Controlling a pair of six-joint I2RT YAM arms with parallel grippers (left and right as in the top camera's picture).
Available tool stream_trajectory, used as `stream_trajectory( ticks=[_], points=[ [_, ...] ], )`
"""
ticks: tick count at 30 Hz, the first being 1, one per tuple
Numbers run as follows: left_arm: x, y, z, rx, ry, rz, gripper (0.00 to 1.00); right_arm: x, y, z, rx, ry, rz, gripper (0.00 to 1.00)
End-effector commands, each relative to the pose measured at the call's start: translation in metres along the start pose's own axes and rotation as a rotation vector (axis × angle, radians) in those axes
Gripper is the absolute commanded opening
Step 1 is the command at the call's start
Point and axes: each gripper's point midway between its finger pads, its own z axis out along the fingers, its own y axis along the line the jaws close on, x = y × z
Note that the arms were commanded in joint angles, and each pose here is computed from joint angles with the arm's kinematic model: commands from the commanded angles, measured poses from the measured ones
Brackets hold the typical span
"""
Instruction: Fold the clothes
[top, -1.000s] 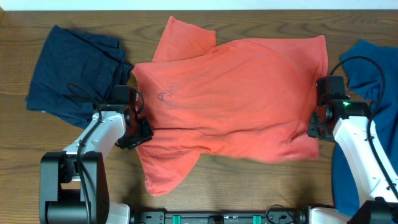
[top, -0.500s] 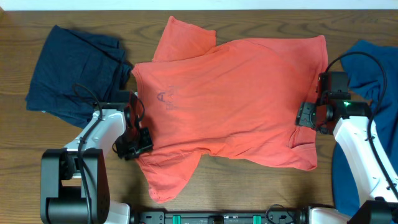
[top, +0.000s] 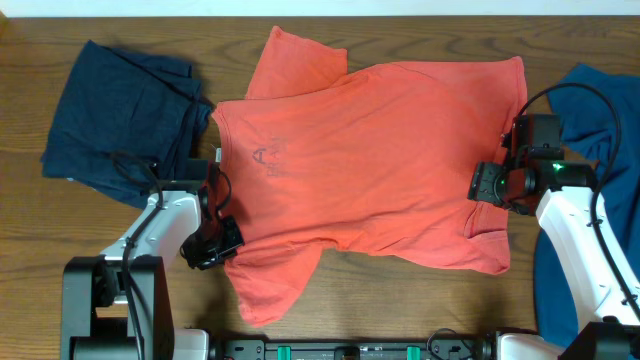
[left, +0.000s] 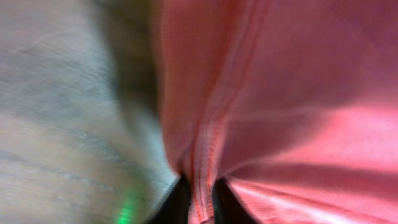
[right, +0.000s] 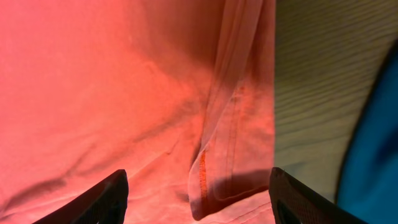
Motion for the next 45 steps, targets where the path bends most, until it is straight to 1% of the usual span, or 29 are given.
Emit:
stream_trajectory(
  ticks=[1, 3, 6, 9, 11, 14, 18, 20, 23, 25, 27, 28, 29, 32, 33, 34, 35, 38, 40, 42, 45],
  points=[
    [-0.015, 0.045, 0.007, -0.164, -0.067, -0.215, 0.06, -0.001, 0.002, -0.002, -0.022, -0.004, -0.006, 0.71],
    [-0.023, 0.057, 0.001, -0.148, -0.066, -0.295, 0.06, -0.001, 0.003, -0.002, -0.022, -0.006, -0.006, 0.71],
    [-0.032, 0.075, -0.007, -0.13, -0.058, -0.368, 0.06, -0.005, 0.003, -0.001, -0.026, -0.02, -0.006, 0.72],
    [-0.04, 0.086, -0.013, -0.105, -0.065, -0.392, 0.06, -0.009, 0.006, 0.004, -0.037, -0.036, 0.015, 0.72],
    [-0.044, 0.09, -0.016, -0.097, -0.073, -0.406, 0.06, -0.009, 0.012, 0.011, -0.071, -0.026, 0.018, 0.7],
    [-0.045, 0.079, -0.015, -0.034, -0.06, -0.353, 0.06, 0.004, 0.022, 0.026, -0.123, 0.048, 0.017, 0.69],
    [-0.045, 0.074, -0.015, -0.005, -0.051, -0.348, 0.11, 0.036, 0.034, 0.048, -0.169, 0.204, 0.006, 0.67],
    [-0.045, 0.074, -0.015, -0.005, -0.053, -0.347, 0.12, 0.047, 0.041, 0.056, -0.189, 0.255, -0.013, 0.61],
    [-0.045, 0.074, -0.015, -0.004, -0.052, -0.344, 0.13, 0.063, 0.042, 0.061, -0.17, 0.323, -0.028, 0.52],
    [-0.045, 0.074, -0.015, -0.004, -0.053, -0.344, 0.13, 0.069, 0.038, 0.061, -0.133, 0.344, -0.038, 0.42],
    [-0.046, 0.074, -0.015, -0.004, -0.054, -0.344, 0.13, 0.072, 0.029, 0.061, -0.074, 0.35, -0.019, 0.39],
    [-0.046, 0.074, -0.015, -0.004, -0.055, -0.344, 0.14, 0.072, 0.024, 0.061, -0.041, 0.35, 0.0, 0.34],
    [-0.046, 0.074, -0.015, -0.004, -0.055, -0.344, 0.13, 0.073, 0.02, 0.061, -0.019, 0.349, 0.013, 0.32],
    [-0.047, 0.074, -0.015, -0.003, -0.058, -0.344, 0.14, 0.073, 0.019, 0.062, -0.015, 0.346, 0.026, 0.33],
    [-0.047, 0.074, -0.015, -0.003, -0.059, -0.344, 0.13, 0.074, 0.021, 0.063, -0.028, 0.351, 0.027, 0.39],
    [-0.047, 0.073, -0.015, -0.002, -0.06, -0.344, 0.14, 0.075, 0.022, 0.064, -0.035, 0.353, 0.028, 0.4],
    [-0.047, 0.073, -0.015, -0.002, -0.061, -0.344, 0.14, 0.076, 0.022, 0.064, -0.035, 0.352, 0.029, 0.39],
    [-0.048, 0.073, -0.015, -0.002, -0.062, -0.344, 0.14, 0.068, 0.024, 0.067, -0.045, 0.318, 0.033, 0.11],
    [-0.048, 0.073, -0.015, -0.001, -0.063, -0.344, 0.14, 0.057, 0.024, 0.07, -0.05, 0.272, 0.04, 0.01],
    [-0.048, 0.073, -0.015, -0.001, -0.063, -0.344, 0.14, 0.042, 0.014, 0.073, -0.018, 0.216, 0.084, 0.01],
    [-0.047, 0.073, -0.015, -0.002, -0.062, -0.336, 0.14, 0.02, -0.024, 0.07, 0.111, 0.145, 0.167, 0.01]
  ],
)
